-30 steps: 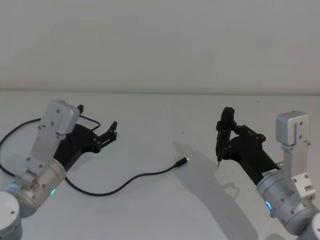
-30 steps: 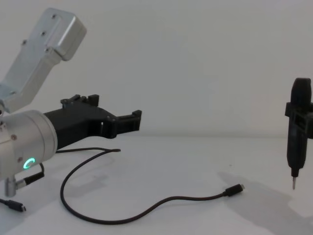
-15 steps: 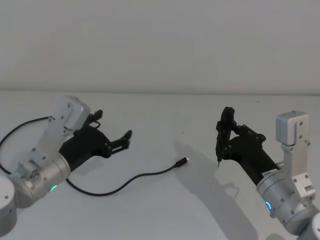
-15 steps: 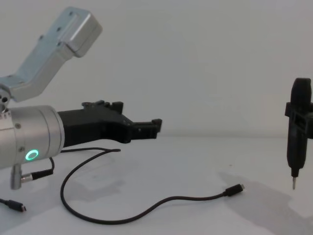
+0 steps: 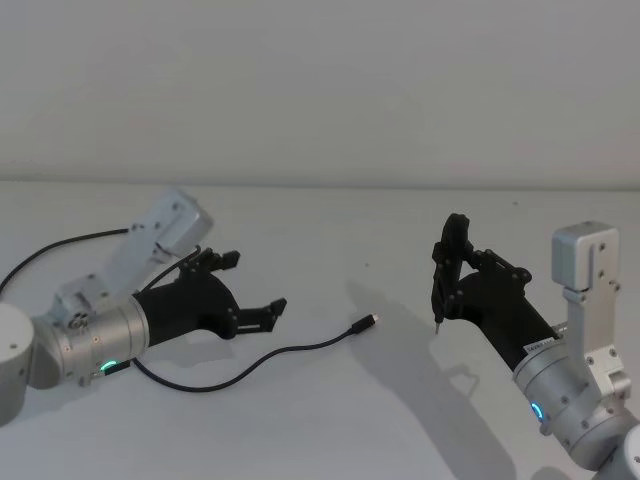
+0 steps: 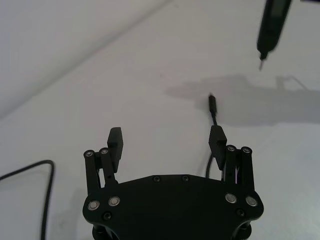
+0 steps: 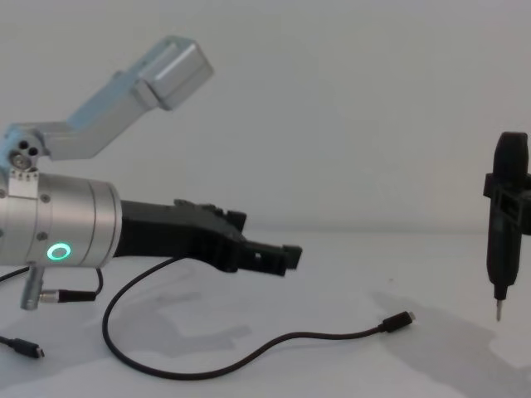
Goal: Pick up the data cable with the one hand.
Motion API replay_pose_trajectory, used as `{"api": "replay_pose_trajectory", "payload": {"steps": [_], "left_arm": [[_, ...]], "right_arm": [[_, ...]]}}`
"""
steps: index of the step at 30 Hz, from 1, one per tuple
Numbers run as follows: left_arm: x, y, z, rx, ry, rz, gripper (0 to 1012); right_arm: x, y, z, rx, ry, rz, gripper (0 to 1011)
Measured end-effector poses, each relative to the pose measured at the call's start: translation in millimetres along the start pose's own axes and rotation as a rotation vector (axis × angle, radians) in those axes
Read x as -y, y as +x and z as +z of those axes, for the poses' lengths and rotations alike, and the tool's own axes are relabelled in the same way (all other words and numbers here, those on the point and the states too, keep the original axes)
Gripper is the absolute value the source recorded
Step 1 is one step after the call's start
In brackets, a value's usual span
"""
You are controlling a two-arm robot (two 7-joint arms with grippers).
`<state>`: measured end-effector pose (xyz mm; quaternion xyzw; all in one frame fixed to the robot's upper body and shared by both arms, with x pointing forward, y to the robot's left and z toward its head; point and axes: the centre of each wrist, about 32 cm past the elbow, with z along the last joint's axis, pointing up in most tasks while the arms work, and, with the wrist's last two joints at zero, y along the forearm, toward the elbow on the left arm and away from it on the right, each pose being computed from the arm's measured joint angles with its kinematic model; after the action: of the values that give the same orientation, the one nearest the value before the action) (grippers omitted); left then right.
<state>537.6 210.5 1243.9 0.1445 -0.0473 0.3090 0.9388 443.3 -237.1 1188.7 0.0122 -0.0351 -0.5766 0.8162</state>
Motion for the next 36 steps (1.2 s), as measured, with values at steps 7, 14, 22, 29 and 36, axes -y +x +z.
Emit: {"api": "replay_pose_trajectory", "payload": {"steps": [7,14,22,29,36], "left_arm": [[7.2,8.4,5.4,0.001,0.082,-0.064,1001],[17.1,14.5,9.1,-0.009,0.148,-0.126,1001],[27.8,17.6,10.8,-0.021,0.185,-0.17,1001],[35.4,19.5,9.3,-0.033,0.208,-0.191,1001],[42.6,20.1,6.1,-0.042,0.228,-0.203,1001]], "right_arm": [[0.0,0.0,0.0,0.0,0.0,0.0,275],[0.0,0.0,0.0,0.0,0.0,0.0,275],[0.0,0.0,0.0,0.0,0.0,0.0,274],[0.0,0.0,0.0,0.0,0.0,0.0,275],[0.0,0.0,0.0,0.0,0.0,0.0,275]]}}
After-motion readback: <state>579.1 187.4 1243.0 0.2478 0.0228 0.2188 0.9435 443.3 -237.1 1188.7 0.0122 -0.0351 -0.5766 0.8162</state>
